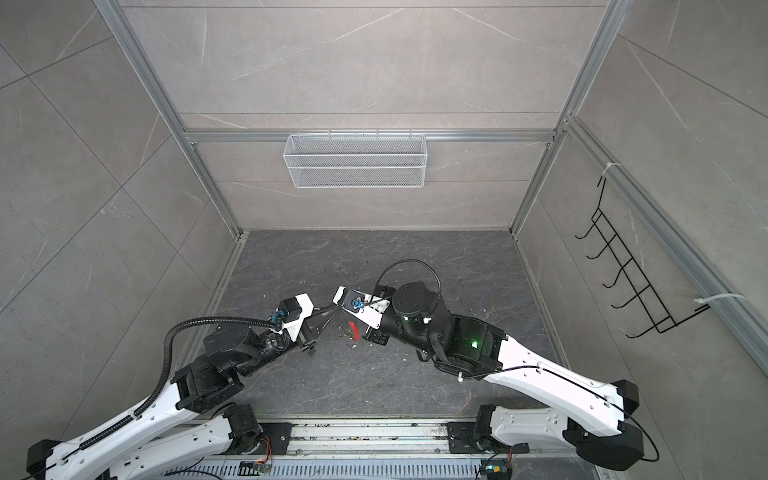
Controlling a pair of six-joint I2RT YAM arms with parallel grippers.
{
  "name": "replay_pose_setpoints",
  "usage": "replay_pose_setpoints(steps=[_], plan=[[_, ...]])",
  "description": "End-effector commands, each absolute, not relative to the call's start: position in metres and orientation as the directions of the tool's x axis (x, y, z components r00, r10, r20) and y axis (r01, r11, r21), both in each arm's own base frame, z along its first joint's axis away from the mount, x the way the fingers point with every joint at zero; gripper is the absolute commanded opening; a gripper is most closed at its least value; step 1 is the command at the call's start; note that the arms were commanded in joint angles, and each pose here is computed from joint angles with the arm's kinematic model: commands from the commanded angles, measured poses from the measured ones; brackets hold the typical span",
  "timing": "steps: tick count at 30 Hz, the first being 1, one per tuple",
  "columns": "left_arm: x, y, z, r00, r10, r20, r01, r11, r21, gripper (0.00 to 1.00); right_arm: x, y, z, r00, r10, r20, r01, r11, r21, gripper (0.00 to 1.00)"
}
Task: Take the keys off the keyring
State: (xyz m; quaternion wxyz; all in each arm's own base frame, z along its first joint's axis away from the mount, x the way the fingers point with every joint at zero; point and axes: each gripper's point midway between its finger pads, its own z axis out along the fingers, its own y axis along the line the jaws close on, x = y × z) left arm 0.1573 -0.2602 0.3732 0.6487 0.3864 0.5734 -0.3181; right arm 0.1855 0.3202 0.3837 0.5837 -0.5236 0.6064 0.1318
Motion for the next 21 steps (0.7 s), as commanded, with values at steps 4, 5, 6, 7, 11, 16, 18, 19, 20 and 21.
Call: replay_pose_setpoints(steps=[4,5,6,7,11,16,18,19,20,21], plan=[[0.137,-0.258,0.396,0.119,-0.057,-0.991,0.904,0.420,0.084,0.00,0.186,0.312,0.393,0.257,-0.456,-0.852,-0.761,0.448,-0.469,0.00],[0.134,-0.258,0.397,0.117,-0.062,-0.991,0.909,0.408,0.081,0.00,0.186,0.311,0.392,0.258,-0.459,-0.850,-0.759,0.448,-0.473,0.00],[0.132,-0.259,0.397,0.114,-0.067,-0.991,0.916,0.394,0.079,0.00,0.185,0.310,0.391,0.258,-0.458,-0.851,-0.759,0.448,-0.472,0.00],[0.128,-0.259,0.399,0.113,-0.074,-0.991,0.923,0.377,0.077,0.00,0.185,0.310,0.390,0.260,-0.458,-0.850,-0.758,0.448,-0.473,0.00],[0.120,-0.259,0.400,0.107,-0.091,-0.990,0.939,0.336,0.071,0.00,0.184,0.308,0.389,0.263,-0.453,-0.852,-0.758,0.449,-0.473,0.00],[0.115,-0.261,0.398,0.088,-0.095,-0.992,0.951,0.305,0.055,0.00,0.184,0.308,0.390,0.266,-0.448,-0.854,-0.758,0.450,-0.472,0.00],[0.113,-0.262,0.399,0.085,-0.101,-0.991,0.954,0.296,0.052,0.00,0.184,0.309,0.389,0.265,-0.448,-0.854,-0.761,0.447,-0.471,0.00],[0.112,-0.262,0.400,0.083,-0.111,-0.990,0.956,0.288,0.048,0.00,0.183,0.309,0.389,0.265,-0.449,-0.853,-0.762,0.445,-0.470,0.00],[0.111,-0.262,0.401,0.081,-0.116,-0.990,0.959,0.281,0.046,0.00,0.184,0.310,0.388,0.264,-0.450,-0.853,-0.763,0.444,-0.470,0.00],[0.110,-0.262,0.402,0.079,-0.120,-0.990,0.961,0.274,0.043,0.00,0.184,0.311,0.387,0.264,-0.450,-0.853,-0.764,0.443,-0.470,0.00]])
